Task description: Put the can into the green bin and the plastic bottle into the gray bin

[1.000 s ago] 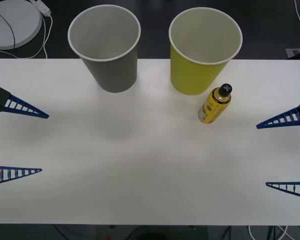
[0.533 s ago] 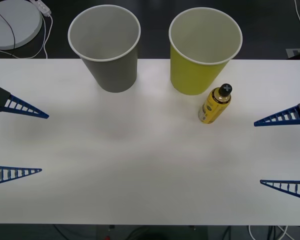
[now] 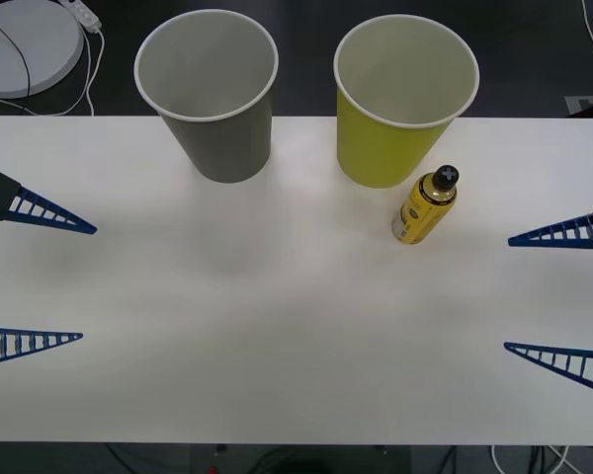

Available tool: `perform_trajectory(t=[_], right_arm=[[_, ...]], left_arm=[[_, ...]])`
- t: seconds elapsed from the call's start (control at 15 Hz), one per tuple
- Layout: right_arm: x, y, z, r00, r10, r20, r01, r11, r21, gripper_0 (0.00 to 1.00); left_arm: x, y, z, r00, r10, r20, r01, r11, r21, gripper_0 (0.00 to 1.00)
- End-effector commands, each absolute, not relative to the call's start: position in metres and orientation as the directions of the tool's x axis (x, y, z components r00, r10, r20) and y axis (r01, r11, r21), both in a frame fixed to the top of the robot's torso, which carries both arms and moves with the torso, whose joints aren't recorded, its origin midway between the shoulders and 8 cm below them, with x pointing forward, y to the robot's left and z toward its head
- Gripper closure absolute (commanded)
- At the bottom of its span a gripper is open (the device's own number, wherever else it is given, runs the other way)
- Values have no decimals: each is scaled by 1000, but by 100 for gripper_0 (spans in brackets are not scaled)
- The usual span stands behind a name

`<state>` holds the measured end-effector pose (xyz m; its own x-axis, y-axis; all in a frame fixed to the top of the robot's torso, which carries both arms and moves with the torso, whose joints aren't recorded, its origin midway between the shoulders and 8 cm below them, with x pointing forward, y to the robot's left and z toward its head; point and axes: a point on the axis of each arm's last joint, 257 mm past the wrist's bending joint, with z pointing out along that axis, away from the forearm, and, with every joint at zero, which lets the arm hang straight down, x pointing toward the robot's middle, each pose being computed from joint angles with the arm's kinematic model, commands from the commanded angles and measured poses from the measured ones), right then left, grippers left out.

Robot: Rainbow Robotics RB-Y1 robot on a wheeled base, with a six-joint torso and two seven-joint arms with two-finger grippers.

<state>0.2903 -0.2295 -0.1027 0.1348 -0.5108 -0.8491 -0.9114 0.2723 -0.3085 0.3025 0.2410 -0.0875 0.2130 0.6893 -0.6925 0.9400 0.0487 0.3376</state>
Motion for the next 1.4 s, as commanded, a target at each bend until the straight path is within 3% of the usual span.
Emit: perform_trajectory(t=[0.07,1.07,1.4], right_arm=[[296,-234,-107,116,-516,-849,-892,322,-317,0],[332,-280,-129,-30,-460,-888,-723,623,-298,0],[343,-308,-145,-116,-404,-907,-654,719,-237,0]], left_arm=[[302,241,-87,213,689,-692,940,49,338,0],[302,241,-87,213,689,-692,940,49,338,0],[302,241,-87,213,689,-692,940,49,338,0]])
